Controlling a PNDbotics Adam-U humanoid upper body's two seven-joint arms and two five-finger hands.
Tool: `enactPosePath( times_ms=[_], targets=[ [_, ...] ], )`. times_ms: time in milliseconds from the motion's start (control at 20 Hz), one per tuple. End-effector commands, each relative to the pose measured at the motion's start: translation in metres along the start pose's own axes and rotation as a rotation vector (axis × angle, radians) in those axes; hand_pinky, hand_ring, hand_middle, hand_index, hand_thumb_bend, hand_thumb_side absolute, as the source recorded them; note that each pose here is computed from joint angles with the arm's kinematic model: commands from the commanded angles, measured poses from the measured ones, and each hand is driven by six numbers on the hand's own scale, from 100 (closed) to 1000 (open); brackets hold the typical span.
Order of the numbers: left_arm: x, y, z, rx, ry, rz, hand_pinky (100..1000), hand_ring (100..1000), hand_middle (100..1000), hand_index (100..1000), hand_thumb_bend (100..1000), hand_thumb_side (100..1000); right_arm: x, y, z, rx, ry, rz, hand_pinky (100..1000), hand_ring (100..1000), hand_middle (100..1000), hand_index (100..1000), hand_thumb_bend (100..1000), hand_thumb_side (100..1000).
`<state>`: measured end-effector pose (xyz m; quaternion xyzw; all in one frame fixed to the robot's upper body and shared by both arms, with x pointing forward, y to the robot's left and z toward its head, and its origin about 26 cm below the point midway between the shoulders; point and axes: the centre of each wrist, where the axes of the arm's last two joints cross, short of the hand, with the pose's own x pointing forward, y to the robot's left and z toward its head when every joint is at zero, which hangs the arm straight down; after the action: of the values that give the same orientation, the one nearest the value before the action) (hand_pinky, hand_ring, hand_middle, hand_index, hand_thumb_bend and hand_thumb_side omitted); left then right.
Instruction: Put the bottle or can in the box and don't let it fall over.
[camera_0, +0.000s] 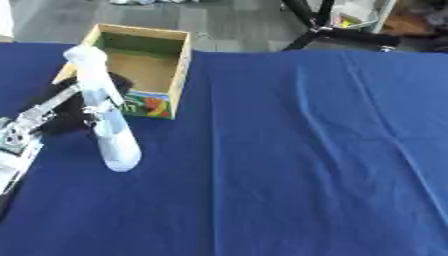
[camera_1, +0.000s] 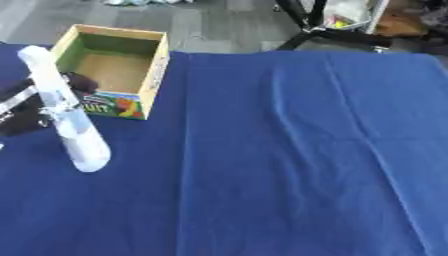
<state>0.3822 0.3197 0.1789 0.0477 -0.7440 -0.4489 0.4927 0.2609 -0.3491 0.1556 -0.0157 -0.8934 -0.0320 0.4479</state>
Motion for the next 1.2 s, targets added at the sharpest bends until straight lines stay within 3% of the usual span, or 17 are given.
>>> enactPosePath(
  times_ms=[50,200,500,800,950,1100,1200],
  targets=[
    [0.009,0.007,0.0,-0.031,-0.018,-0.006,914,724,761,784,100,561,0.007,0.0,-0.004,0.012,-0.024,0.017,968,1000,1000,1000,100,527],
    [0.005,0.005,0.002,-0.058,0.008,0.01,889,703,729,729,100,562,0.007,0.001,-0.003,0.012,-0.024,0.017,968,1000,1000,1000,100,528],
    [-0.012,-0.007,0.007,-0.138,0.099,0.068,887,728,743,725,100,581,0.006,0.001,-0.003,0.01,-0.023,0.017,968,1000,1000,1000,100,528],
    [-0.023,-0.011,0.011,-0.169,0.161,0.092,827,666,654,685,100,491,0.006,0.001,-0.003,0.009,-0.025,0.018,968,1000,1000,1000,100,529],
    [-0.027,-0.013,0.013,-0.165,0.184,0.123,829,675,622,667,100,501,0.006,0.001,-0.003,0.007,-0.025,0.016,967,1000,1000,1000,100,529],
    [-0.029,-0.012,0.013,-0.14,0.2,0.153,739,577,566,643,100,509,0.007,0.001,-0.003,0.005,-0.026,0.014,969,1000,1000,1000,100,530],
    [-0.031,-0.012,0.013,-0.114,0.213,0.167,1000,453,541,620,100,501,0.007,0.0,-0.003,0.002,-0.023,0.013,976,1000,1000,1000,100,531]
  ],
)
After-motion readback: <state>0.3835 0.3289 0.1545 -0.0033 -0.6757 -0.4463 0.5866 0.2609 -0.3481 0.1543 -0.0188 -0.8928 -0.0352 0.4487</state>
